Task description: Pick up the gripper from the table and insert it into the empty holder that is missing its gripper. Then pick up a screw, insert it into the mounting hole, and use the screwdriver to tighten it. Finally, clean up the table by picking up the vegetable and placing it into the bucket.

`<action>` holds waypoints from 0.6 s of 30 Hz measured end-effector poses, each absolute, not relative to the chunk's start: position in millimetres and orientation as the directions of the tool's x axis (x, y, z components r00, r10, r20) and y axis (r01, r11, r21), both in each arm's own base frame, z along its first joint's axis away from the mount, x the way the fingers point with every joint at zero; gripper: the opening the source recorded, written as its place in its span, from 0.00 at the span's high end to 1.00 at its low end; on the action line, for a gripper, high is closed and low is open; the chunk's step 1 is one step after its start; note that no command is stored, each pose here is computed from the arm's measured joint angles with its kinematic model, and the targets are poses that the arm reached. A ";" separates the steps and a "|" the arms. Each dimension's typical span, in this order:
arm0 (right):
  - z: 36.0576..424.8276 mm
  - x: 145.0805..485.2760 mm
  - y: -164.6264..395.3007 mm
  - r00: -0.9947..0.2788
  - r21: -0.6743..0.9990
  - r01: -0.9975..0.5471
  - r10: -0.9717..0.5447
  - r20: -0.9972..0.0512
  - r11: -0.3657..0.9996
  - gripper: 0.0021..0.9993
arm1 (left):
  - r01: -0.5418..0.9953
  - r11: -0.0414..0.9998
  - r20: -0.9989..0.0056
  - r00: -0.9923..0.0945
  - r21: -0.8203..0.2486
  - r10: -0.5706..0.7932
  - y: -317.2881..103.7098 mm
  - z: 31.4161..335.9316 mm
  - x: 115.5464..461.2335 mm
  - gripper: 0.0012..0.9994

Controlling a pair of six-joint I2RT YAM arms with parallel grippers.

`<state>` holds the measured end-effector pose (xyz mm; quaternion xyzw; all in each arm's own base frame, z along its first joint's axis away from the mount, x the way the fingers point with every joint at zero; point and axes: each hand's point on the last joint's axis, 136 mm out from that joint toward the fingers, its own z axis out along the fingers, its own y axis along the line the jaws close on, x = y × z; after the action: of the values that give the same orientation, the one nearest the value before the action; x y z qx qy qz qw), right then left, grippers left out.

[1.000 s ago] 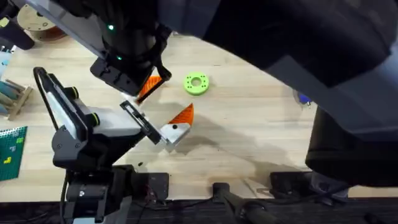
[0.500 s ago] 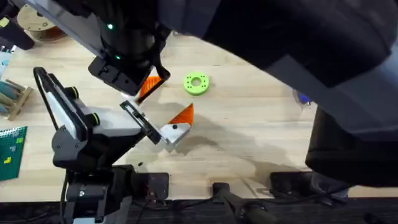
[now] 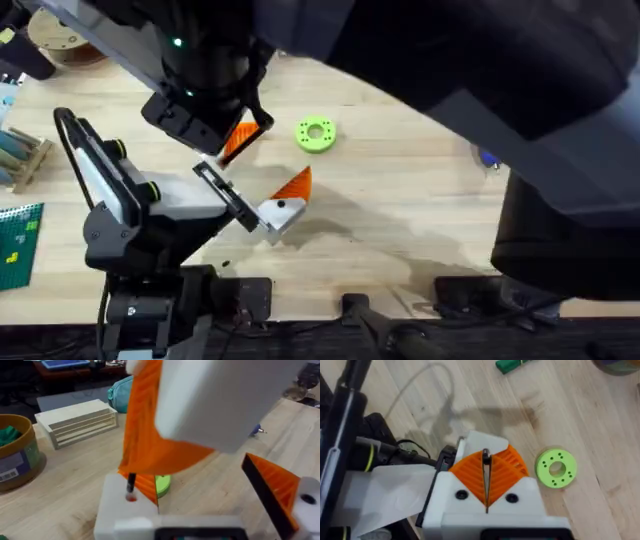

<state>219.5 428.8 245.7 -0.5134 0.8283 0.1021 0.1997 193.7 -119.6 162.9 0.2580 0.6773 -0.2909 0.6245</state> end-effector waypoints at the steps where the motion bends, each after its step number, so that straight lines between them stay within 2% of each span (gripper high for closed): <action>1: 244.9 219.6 428.9 -0.394 -0.035 -0.891 -0.810 -0.434 0.452 1.00 | 0.713 0.698 -0.996 -0.087 -0.072 -0.014 -119.6 162.9 193.7 0.01; 7: 232.0 223.4 432.4 -0.402 -0.033 -0.890 -0.817 -0.412 0.454 1.00 | 0.712 0.698 -0.996 -0.092 -0.078 -0.017 -119.5 162.5 193.8 0.01; 18: 231.4 225.5 430.3 -0.409 -0.030 -0.888 -0.816 -0.408 0.459 1.00 | 0.714 0.696 -0.996 -0.093 -0.079 -0.017 -119.9 162.5 193.4 0.01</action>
<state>225.5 430.3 231.4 -0.5110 0.8338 0.0959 0.1859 193.4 -119.9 162.5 0.2568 0.6783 -0.2937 0.6227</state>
